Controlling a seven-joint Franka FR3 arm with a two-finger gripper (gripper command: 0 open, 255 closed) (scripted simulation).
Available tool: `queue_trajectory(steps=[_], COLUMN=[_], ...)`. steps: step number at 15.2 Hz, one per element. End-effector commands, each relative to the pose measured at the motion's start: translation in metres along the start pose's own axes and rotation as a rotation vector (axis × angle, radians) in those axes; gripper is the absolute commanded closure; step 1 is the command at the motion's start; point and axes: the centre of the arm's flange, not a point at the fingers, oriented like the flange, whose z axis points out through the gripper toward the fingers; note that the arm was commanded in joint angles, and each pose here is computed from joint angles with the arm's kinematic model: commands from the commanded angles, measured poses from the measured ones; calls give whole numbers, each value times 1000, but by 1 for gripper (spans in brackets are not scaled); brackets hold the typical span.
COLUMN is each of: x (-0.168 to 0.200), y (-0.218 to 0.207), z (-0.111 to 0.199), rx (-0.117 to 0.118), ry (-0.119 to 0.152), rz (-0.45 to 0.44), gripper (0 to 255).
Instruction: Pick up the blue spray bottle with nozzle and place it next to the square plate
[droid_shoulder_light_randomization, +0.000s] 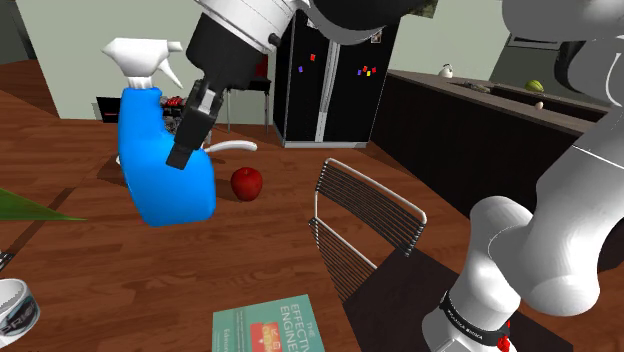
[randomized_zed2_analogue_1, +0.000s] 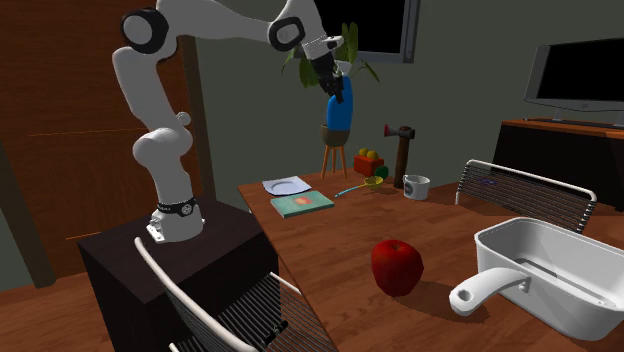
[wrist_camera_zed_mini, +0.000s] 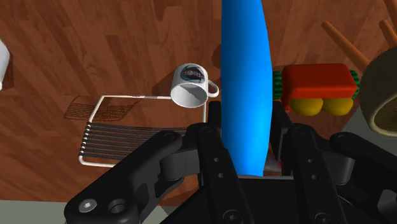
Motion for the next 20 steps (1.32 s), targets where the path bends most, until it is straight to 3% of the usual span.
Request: queue_trajectory(steps=[1,15,20], x=[10,84,72], y=[-23,-186,-186], z=[8,44,68], rx=[0,0,0], ry=[1,1,1], rz=[2,2,2], gripper=[255,255,255])
